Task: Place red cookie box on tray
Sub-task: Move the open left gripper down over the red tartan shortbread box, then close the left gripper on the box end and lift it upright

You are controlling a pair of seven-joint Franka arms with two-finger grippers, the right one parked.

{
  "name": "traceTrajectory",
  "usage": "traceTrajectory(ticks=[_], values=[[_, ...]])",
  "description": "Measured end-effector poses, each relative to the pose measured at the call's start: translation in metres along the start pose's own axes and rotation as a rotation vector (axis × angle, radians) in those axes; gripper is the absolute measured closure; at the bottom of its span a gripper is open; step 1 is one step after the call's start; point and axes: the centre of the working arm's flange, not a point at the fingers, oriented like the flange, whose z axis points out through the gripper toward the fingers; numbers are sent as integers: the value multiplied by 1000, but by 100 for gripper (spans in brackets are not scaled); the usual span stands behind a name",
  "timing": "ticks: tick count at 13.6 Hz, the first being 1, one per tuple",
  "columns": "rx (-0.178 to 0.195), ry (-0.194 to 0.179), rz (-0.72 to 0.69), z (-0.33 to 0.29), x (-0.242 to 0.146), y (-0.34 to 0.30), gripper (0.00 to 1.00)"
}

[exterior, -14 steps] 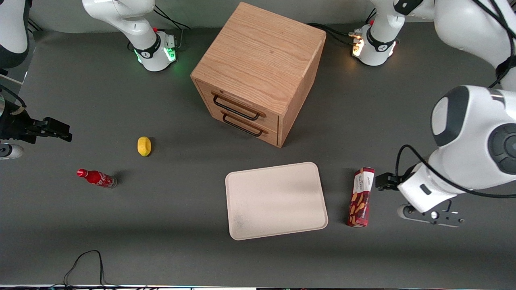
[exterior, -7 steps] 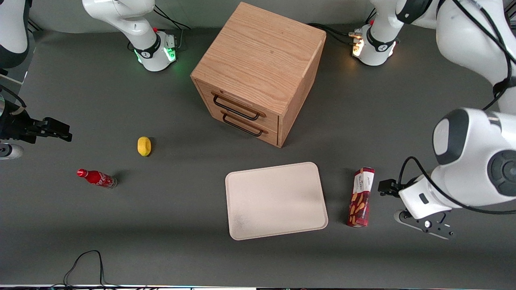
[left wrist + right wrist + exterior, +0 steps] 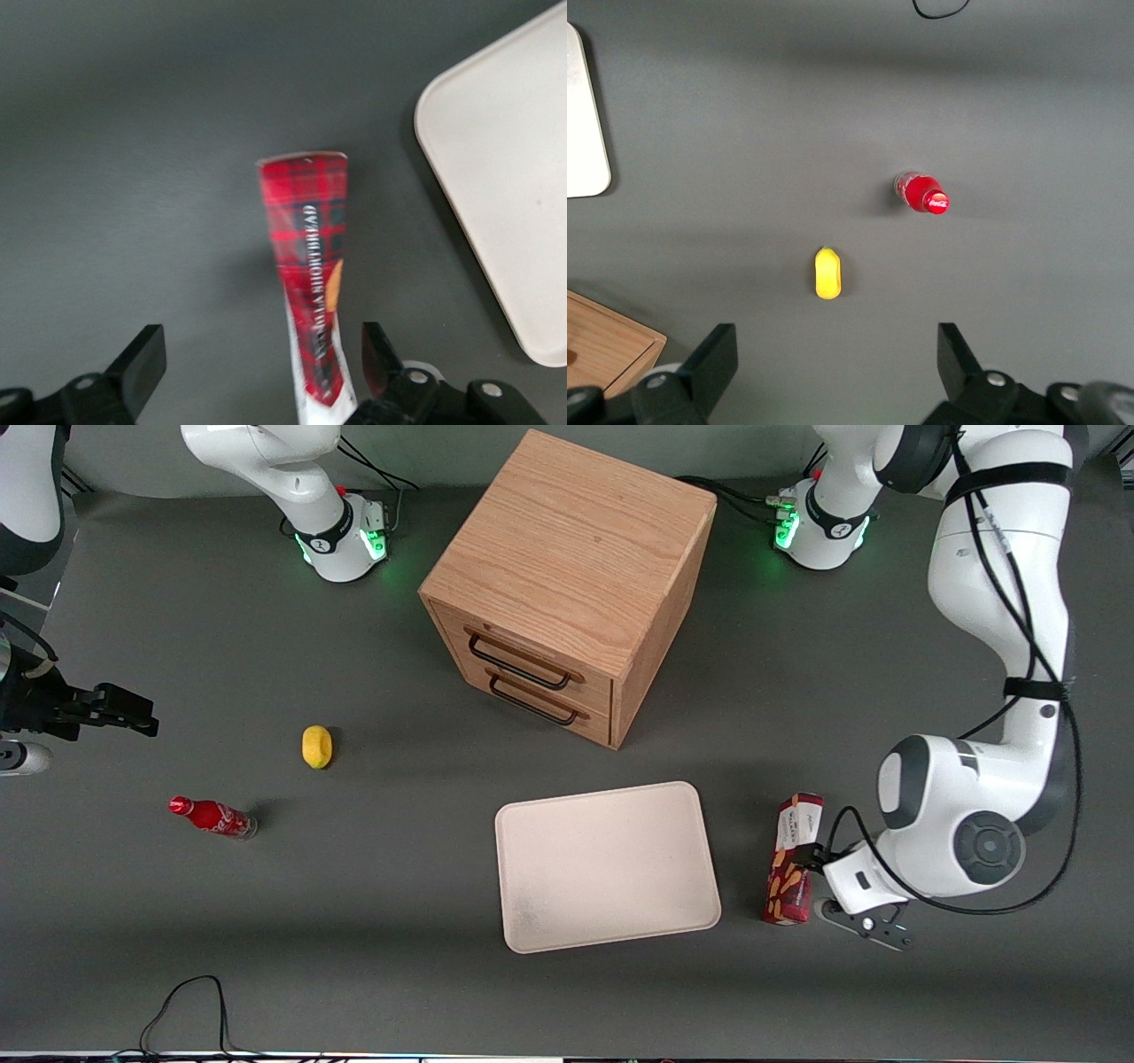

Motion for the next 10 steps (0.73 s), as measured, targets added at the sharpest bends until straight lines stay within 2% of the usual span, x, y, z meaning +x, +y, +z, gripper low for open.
traceTrajectory(ticks=[2, 8, 9, 10], values=[[-5, -12, 15, 19, -4, 14, 1], [-1, -5, 17, 42, -11, 17, 2], [-1, -5, 16, 41, -11, 16, 4], [-7, -2, 8, 41, -11, 16, 13]])
